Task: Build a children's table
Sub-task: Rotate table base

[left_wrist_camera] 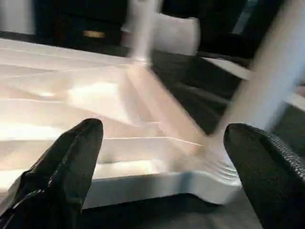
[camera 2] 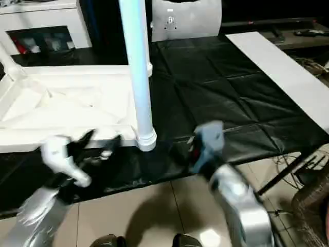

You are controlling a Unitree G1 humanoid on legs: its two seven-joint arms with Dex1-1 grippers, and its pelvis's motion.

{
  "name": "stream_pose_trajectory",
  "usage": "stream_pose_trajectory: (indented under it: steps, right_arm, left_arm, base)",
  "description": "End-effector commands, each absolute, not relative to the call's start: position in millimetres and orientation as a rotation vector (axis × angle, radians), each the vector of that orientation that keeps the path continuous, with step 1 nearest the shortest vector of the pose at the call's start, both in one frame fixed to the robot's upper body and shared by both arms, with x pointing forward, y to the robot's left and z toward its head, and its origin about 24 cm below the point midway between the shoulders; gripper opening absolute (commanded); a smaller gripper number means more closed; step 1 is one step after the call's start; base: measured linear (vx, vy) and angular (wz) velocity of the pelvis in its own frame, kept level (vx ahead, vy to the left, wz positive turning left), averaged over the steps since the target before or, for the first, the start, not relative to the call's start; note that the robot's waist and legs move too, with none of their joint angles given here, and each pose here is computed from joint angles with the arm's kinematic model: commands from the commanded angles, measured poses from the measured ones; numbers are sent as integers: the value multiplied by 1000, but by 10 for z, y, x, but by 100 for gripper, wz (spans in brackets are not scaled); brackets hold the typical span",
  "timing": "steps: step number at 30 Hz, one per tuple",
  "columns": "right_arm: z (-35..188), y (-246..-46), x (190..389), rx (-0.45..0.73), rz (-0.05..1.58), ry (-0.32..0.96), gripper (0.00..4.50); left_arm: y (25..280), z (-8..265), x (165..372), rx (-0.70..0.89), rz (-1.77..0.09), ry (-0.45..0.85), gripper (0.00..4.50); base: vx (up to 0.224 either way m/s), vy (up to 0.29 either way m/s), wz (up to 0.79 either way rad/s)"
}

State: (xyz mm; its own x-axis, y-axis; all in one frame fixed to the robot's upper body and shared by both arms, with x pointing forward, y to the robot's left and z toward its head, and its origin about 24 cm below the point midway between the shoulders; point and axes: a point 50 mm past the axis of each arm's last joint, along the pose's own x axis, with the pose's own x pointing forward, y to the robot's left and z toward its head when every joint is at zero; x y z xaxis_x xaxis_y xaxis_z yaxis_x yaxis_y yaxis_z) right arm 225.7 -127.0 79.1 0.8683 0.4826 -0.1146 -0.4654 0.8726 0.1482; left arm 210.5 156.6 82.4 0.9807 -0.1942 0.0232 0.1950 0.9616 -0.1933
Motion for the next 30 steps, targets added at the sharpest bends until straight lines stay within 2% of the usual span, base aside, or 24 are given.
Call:
stream_pose_trajectory:
  steps: [1,9,12,17,22,30]
  right_arm:
    - [857,-1275,2248,121,487,134,450]
    - [887,-1285,2265,136,469,139,450]
    - [893,-1282,2245,129,487,142,450]
    - [879,-1296,2183,119,501,148,450]
    - [874,-1414,2119,155,417,138,450]
    - [844,-1491,1988,123,422,144,450]
  left_arm:
    - [1593,849,2099,-180,-153,-2,445]
    - [1523,886,2089,-155,-154,0,445]
    - [1531,880,2060,-155,-139,6,445]
    - [1498,876,2019,-138,-147,15,445]
    - [1487,880,2007,-135,-156,12,445]
    - [1428,887,1992,-139,-230,1,445]
  base:
    - [0,0,0]
    - [-7,1,1]
    - [37,-89,56]
    - [169,26,77]
    - [206,42,67]
    - [126,-29,1]
